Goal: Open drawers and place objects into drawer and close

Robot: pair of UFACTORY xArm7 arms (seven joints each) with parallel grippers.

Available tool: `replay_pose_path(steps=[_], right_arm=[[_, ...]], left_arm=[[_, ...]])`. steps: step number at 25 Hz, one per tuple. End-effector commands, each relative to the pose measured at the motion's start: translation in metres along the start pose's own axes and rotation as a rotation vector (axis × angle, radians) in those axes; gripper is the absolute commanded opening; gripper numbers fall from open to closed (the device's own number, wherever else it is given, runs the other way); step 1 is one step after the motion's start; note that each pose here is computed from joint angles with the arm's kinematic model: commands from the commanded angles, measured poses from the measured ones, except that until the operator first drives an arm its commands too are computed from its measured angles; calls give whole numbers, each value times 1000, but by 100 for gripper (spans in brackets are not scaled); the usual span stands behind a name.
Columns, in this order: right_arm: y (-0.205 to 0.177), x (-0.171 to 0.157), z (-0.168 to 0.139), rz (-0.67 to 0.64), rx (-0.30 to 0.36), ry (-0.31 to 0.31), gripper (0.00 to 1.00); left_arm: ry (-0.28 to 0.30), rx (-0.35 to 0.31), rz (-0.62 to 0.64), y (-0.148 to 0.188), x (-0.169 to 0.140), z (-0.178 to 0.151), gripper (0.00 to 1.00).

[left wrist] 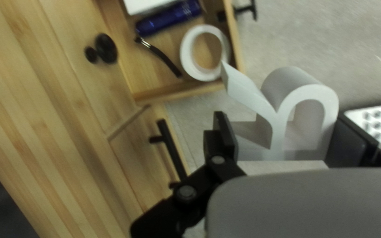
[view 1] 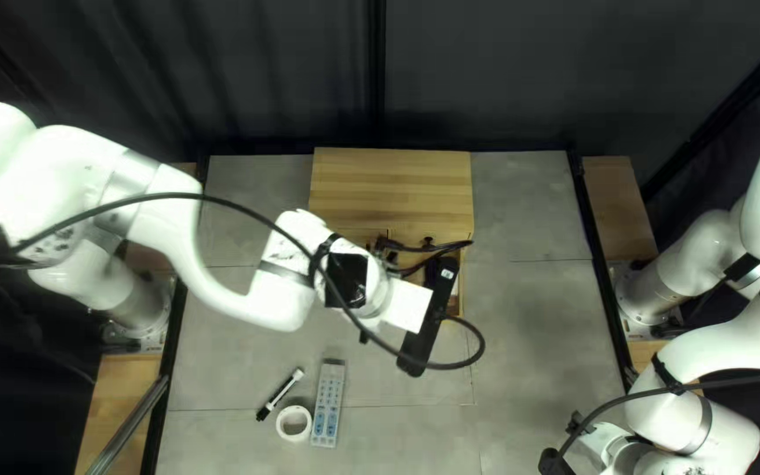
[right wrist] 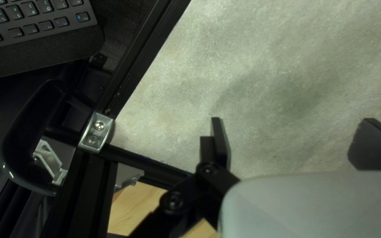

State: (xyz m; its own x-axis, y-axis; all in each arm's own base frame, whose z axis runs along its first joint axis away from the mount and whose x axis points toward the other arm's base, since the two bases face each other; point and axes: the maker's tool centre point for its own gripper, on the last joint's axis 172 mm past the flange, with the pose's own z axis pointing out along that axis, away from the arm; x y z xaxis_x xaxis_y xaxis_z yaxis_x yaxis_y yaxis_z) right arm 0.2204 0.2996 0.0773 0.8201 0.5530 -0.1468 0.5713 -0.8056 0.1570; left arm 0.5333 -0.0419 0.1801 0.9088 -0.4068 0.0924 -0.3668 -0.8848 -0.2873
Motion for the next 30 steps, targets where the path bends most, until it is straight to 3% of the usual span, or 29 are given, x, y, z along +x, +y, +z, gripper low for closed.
replay_pose_path(steps=[1, 6, 16, 23, 30], right_arm=[[0, 0, 0, 0, 0, 0, 100], [0, 0, 0, 0, 0, 0, 100], [0, 0, 0, 0, 0, 0, 100], [0, 0, 0, 0, 0, 0, 100], [0, 0, 0, 0, 0, 0, 100]], left_arm=[[8, 2, -2, -13, 6, 13, 0], [-17, -39, -3, -4, 5, 9, 0], [-69, -138, 43, 86, -34, -8, 0], [-109, -194, 136, 124, -96, -8, 0], [-117, -218, 35, 118, -153, 34, 0]])
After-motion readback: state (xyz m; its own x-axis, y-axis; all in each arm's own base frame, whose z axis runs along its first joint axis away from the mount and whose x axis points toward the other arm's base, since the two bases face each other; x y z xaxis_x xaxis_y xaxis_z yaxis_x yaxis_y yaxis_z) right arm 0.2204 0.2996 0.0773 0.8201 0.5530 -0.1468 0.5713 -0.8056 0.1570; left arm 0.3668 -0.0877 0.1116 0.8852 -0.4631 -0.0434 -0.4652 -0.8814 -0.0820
